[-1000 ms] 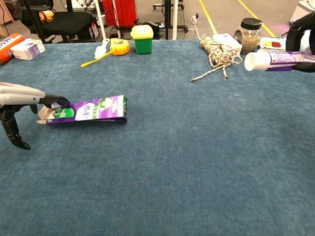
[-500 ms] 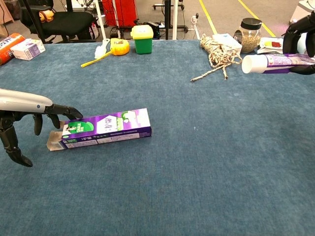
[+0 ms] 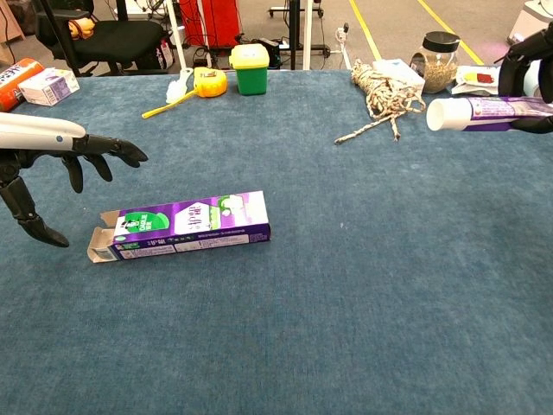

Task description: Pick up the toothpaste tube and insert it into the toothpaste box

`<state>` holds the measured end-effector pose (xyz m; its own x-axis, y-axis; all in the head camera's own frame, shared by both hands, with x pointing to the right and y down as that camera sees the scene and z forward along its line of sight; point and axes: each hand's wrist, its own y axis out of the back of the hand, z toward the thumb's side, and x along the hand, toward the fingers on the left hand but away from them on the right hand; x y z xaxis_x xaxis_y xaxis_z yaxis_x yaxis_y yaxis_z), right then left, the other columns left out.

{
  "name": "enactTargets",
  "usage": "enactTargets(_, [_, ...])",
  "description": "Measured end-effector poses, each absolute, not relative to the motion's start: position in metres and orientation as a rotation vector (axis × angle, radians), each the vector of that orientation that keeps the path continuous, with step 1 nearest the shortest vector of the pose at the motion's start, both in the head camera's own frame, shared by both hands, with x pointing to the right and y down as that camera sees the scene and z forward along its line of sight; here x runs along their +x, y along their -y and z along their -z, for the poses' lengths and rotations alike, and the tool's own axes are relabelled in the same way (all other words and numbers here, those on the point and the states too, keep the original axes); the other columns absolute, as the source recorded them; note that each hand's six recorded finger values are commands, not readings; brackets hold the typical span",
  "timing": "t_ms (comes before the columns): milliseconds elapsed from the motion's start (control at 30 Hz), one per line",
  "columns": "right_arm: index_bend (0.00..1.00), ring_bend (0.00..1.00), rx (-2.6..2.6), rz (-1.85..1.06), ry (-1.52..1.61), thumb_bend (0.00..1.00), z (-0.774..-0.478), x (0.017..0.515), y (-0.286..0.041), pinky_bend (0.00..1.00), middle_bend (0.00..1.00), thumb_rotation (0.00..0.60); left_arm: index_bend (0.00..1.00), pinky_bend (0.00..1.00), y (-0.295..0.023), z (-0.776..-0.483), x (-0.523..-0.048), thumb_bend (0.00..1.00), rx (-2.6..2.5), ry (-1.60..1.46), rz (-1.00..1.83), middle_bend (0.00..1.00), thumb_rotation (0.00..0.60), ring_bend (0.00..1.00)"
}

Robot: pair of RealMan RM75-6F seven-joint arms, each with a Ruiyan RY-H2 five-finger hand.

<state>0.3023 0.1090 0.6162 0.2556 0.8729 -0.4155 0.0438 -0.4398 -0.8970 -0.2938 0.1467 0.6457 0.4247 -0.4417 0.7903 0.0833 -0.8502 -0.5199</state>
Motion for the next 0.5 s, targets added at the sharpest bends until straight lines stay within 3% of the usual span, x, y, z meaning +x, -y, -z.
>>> enactTargets(267, [0.61,0.57,-1.71,-1.281,0.85,0.46,-0.616,0.302,-0.109,0.53,0.62,0.6,0.0,0.2,-0.137,-0.671,-0.306,0.01,-2.037,-0.282,1.431,0.09,0.6,0.08])
enactTargets(500, [0.61,0.57,-1.713,-1.28,0.848,0.46,-0.617,0.3,-0.11,0.53,0.62,0.6,0.01,0.18,-0.146,-0.676,-0.3,0.01,-2.074,-0.2,1.473,0.19,0.6,0.08])
